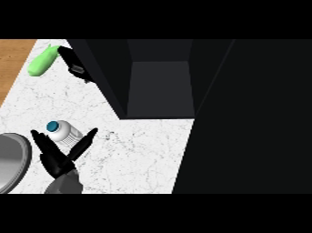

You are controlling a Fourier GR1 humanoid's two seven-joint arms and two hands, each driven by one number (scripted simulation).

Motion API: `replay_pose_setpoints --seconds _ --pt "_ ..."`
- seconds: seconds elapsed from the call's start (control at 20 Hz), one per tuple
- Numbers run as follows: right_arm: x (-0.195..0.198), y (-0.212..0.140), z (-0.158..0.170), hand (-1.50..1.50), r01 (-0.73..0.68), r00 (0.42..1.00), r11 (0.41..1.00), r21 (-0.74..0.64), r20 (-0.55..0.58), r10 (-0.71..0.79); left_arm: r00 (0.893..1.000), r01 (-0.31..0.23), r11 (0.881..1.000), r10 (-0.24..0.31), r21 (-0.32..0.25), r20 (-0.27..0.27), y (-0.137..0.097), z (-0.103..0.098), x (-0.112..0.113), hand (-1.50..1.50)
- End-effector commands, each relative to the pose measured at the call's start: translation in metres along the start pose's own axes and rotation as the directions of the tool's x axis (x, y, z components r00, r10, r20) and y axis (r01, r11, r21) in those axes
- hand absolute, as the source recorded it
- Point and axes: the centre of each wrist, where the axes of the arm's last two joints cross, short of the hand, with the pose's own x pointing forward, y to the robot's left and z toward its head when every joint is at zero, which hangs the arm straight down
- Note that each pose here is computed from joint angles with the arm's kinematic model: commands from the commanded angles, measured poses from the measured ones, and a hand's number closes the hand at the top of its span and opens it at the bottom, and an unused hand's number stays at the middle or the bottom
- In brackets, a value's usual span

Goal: Pick up the bottled water, place it into the cabinet and close the cabinet

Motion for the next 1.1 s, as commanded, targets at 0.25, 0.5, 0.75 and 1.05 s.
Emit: replay_pose_setpoints --seconds 0.25,0.5,0.75,1.05 --pt "0.034 -0.008 0.015 -1.50 -0.032 0.998 0.999 -0.042 0.056 0.035 0.997 -0.067 0.998 0.068 -0.017 0.035 0.011 0.014 -0.026 -1.50" --pt "0.015 -0.006 0.006 -1.50 -0.065 0.997 0.997 -0.030 0.048 0.066 0.989 -0.144 0.989 0.145 -0.018 0.043 0.000 -0.005 -0.016 1.50" --pt "0.031 -0.004 0.017 -1.50 -0.040 0.998 0.999 -0.037 0.048 0.042 0.983 -0.175 0.984 0.176 -0.029 0.047 -0.013 0.006 -0.017 1.50" --pt "0.013 -0.008 0.016 -1.50 -0.056 0.998 0.998 -0.022 0.038 0.057 0.960 -0.271 0.961 0.274 -0.062 0.056 -0.008 0.003 -0.013 1.50"
